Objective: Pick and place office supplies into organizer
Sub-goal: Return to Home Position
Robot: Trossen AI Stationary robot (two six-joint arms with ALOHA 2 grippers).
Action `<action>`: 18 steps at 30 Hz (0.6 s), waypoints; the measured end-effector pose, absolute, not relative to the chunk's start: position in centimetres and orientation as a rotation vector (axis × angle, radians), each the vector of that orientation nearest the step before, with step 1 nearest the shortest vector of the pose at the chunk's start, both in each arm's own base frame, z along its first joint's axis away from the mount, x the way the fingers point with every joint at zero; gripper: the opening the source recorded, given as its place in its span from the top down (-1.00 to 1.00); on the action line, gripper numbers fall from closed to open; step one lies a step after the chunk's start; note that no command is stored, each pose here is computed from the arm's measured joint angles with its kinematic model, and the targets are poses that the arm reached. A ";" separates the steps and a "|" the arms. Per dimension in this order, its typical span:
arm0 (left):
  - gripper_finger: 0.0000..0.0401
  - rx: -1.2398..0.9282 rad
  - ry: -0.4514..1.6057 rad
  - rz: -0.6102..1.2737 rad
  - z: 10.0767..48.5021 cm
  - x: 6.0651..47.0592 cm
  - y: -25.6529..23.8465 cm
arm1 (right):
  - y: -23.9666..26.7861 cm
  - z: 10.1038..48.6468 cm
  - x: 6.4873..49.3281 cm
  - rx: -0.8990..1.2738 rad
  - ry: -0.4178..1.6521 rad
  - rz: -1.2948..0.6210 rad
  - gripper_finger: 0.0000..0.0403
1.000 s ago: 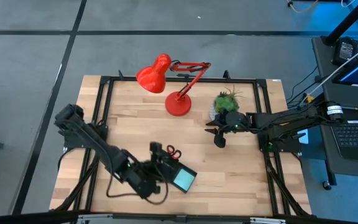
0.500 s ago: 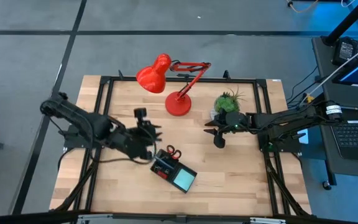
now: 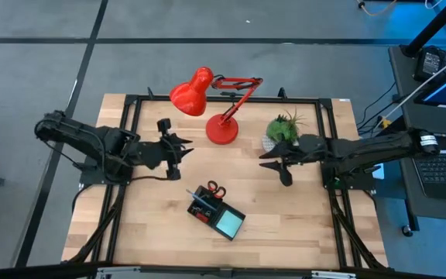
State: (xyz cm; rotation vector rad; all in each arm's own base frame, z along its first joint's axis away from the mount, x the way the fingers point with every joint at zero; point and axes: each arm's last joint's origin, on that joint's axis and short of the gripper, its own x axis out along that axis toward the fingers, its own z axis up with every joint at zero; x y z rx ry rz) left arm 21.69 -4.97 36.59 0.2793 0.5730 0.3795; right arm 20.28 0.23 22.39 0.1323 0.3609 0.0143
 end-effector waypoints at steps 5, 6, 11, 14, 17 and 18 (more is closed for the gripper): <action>0.53 0.252 0.482 0.357 33.4 19.6 -3.3 | 1.1 23.0 18.3 0.122 0.360 0.032 0.34; 0.53 0.241 0.456 0.359 32.9 19.1 -2.9 | 1.2 22.9 17.9 0.115 0.348 0.021 0.34; 0.53 0.191 0.340 0.334 30.1 16.6 -1.4 | 1.5 20.9 15.9 0.087 0.294 -0.048 0.34; 0.53 0.173 0.269 0.330 28.4 15.2 -0.5 | 1.6 20.0 14.8 0.089 0.258 -0.037 0.34; 0.53 0.147 0.211 0.330 26.8 14.0 0.2 | 1.6 19.5 14.1 0.091 0.239 -0.025 0.34; 0.54 0.140 0.196 0.329 26.4 13.6 0.4 | 1.6 19.4 13.9 0.093 0.229 -0.014 0.34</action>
